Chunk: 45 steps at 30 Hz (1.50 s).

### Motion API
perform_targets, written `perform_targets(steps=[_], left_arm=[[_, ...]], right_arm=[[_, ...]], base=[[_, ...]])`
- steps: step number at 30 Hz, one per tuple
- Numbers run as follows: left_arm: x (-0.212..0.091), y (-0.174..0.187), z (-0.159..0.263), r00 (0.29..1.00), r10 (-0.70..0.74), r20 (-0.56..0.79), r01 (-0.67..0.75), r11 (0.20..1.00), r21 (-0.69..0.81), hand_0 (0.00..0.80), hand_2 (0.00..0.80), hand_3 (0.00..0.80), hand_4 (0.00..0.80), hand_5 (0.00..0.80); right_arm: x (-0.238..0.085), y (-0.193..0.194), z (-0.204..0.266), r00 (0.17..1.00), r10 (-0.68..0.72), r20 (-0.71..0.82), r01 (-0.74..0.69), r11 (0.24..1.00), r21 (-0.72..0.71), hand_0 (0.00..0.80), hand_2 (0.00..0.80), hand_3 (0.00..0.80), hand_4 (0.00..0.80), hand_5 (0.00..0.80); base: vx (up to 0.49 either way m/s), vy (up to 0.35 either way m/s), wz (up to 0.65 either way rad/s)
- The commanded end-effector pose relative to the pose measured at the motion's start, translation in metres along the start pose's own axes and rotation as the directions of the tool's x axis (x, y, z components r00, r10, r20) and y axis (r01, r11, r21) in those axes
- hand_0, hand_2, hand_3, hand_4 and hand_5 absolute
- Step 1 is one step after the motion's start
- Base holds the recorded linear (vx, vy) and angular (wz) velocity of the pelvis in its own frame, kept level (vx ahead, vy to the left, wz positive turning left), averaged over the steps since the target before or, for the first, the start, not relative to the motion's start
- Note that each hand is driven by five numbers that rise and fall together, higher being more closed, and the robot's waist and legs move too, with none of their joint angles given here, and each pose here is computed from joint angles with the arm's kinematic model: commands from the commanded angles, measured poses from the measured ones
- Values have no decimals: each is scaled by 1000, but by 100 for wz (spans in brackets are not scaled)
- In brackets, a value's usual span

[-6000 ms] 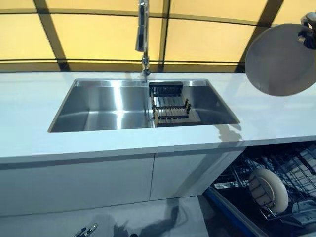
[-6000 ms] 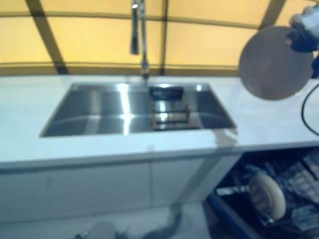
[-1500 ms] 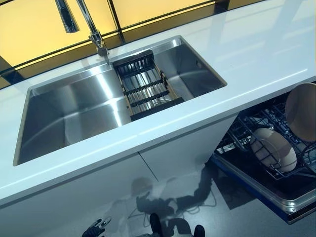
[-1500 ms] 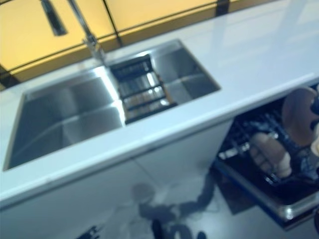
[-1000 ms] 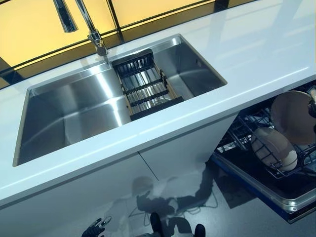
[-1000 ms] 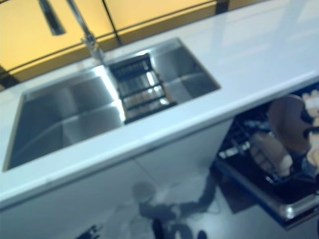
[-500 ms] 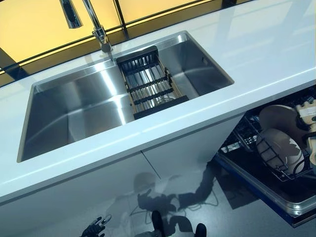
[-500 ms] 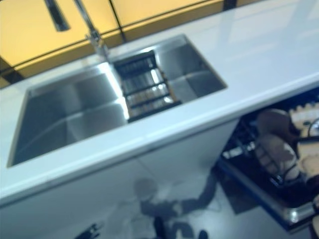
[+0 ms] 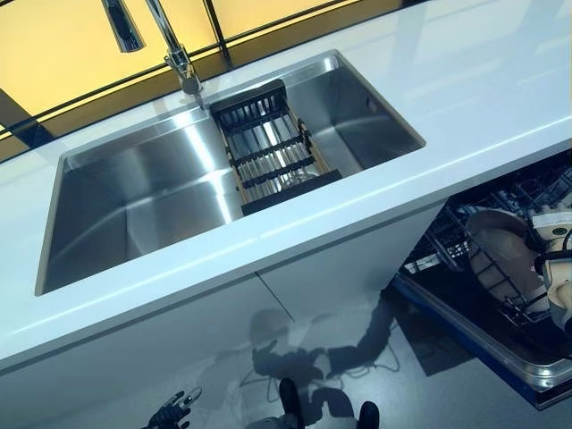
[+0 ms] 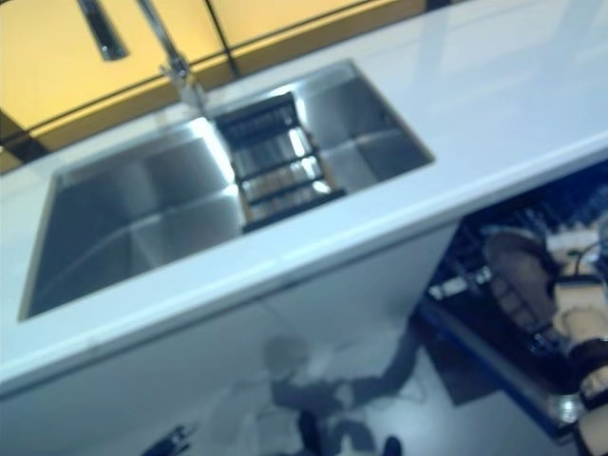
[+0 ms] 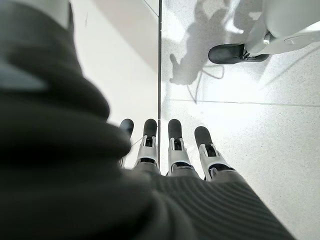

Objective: Take plates into dishwasher

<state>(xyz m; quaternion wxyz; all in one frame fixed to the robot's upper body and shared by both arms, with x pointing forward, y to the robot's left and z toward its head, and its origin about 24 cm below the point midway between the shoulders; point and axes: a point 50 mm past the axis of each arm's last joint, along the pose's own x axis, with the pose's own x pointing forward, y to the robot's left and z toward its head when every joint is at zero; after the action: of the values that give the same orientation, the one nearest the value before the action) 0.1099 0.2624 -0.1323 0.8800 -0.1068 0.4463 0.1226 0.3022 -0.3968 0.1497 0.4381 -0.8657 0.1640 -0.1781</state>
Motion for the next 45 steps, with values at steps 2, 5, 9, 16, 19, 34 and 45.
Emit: perform_targets(steps=[2, 5, 9, 16, 19, 34, 45], left_arm=[[5, -3, 19, 998, -15, 62, 14, 1000, 16, 0, 0, 0, 0, 0], [4, -3, 19, 998, -15, 60, 14, 1000, 17, 0, 0, 0, 0, 0], [4, 0, 18, 998, -9, 56, 8, 1000, 21, 0, 0, 0, 0, 0], [3, 0, 16, 999, -4, 51, 3, 1000, 25, 0, 0, 0, 0, 0], [2, 1, 15, 999, 2, 45, -3, 1000, 26, 0, 0, 0, 0, 0], [2, 6, 10, 999, 39, 30, -40, 999, 14, 0, 0, 0, 0, 0], [2, 16, 8, 993, 110, 29, -110, 994, -15, 0, 0, 0, 0, 0]], right_arm=[[8, -9, -15, 997, 26, -74, -24, 999, 23, 800, 800, 800, 800, 800], [7, -6, -13, 994, 62, -86, -57, 997, 56, 800, 800, 800, 800, 800], [5, -2, -14, 991, 88, -99, -80, 993, 86, 50, 50, 50, 50, 50], [3, -4, -24, 989, 71, -128, -58, 993, 102, 0, 0, 0, 0, 0], [2, -5, -30, 988, 64, -143, -48, 993, 107, 0, 0, 0, 0, 0], [-6, -26, -76, 973, 14, -231, 1, 998, 64, 0, 0, 0, 0, 0], [-14, -32, -112, 932, 82, -352, -33, 989, 143, 0, 0, 0, 0, 0]], base=[[0, 0, 0], [0, 0, 0], [0, 0, 0], [0, 0, 0], [15, 34, -1], [22, 60, -1], [-31, 80, -6]])
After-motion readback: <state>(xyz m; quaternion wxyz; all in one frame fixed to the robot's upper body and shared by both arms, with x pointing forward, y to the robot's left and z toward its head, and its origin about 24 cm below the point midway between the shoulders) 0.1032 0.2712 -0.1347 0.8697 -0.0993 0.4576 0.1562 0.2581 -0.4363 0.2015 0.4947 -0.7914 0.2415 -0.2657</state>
